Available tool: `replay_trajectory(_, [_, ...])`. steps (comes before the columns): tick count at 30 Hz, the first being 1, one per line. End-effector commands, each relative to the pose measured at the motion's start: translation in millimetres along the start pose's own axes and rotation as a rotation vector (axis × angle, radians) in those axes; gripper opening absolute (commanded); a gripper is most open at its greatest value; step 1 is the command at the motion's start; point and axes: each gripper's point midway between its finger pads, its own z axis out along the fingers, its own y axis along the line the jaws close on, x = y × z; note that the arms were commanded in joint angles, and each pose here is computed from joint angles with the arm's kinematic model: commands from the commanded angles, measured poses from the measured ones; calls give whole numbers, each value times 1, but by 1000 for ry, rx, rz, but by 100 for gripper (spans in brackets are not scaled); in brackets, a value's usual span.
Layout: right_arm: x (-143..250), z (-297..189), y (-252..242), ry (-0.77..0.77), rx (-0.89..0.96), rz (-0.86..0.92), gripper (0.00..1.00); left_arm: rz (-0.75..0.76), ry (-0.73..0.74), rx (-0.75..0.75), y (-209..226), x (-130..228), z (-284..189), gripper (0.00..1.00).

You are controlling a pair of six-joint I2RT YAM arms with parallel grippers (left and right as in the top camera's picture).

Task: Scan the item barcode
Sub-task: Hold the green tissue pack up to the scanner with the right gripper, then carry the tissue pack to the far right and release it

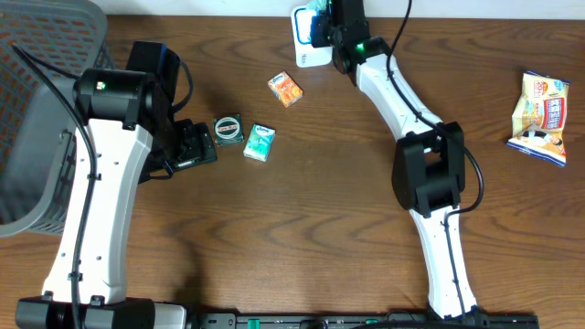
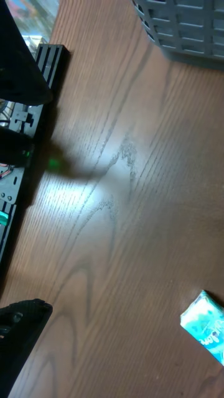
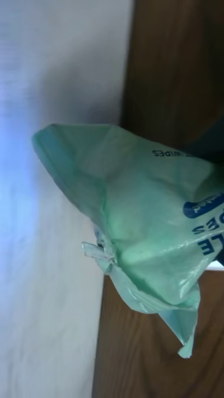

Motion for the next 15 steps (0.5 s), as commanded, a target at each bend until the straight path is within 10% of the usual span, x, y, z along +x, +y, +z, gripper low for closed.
replay_trajectory(1, [-28,-16,21,-61,-14,-83,1,-4,2,-15,3,-1,1,98])
replay_trajectory(15, [-68,-84,-83,-9,262,-53,1,-4,2,-15,3,-1,1,98])
